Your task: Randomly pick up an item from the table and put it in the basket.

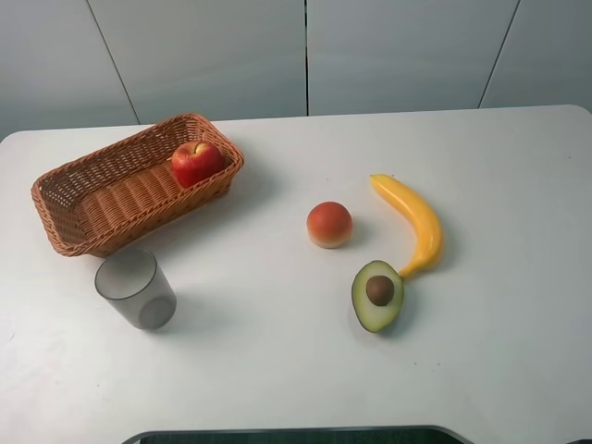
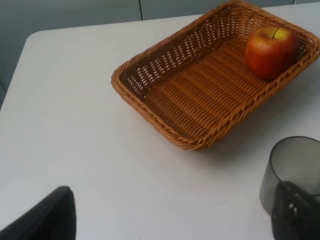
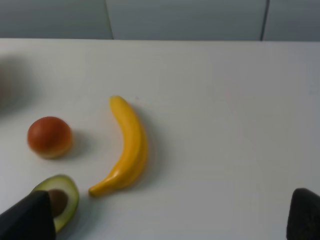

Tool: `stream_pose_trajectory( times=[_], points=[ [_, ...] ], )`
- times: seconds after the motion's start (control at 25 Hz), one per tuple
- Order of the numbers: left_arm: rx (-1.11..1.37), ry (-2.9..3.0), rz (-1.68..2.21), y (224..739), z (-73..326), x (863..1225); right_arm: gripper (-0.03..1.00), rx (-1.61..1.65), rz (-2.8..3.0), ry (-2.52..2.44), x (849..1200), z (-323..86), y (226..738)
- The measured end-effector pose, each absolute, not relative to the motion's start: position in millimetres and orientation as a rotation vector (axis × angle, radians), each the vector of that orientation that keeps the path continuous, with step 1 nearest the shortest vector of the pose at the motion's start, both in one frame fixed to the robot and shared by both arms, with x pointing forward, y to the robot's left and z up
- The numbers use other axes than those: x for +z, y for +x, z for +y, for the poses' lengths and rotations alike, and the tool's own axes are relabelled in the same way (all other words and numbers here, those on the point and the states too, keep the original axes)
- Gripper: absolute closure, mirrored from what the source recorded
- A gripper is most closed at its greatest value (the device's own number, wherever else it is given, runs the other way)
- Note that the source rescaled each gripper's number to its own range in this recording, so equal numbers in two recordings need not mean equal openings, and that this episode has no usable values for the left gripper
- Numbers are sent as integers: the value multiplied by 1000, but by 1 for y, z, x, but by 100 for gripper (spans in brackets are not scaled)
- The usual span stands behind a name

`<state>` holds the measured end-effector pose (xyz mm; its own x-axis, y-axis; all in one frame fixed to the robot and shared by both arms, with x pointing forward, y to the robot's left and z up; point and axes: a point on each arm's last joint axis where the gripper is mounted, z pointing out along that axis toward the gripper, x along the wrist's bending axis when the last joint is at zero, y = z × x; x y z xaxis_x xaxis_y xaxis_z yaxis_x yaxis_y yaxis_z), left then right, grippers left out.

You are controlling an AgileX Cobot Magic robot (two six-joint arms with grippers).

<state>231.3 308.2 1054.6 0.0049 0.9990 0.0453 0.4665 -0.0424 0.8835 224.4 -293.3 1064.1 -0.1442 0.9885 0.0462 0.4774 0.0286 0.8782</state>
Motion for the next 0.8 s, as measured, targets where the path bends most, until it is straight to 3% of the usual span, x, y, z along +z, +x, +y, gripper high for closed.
stream_pose_trajectory(
  times=[0.8],
  points=[
    [979,1591,1540,231,308,1055,0,1038,1677,1509,1052,-294,230]
  ],
)
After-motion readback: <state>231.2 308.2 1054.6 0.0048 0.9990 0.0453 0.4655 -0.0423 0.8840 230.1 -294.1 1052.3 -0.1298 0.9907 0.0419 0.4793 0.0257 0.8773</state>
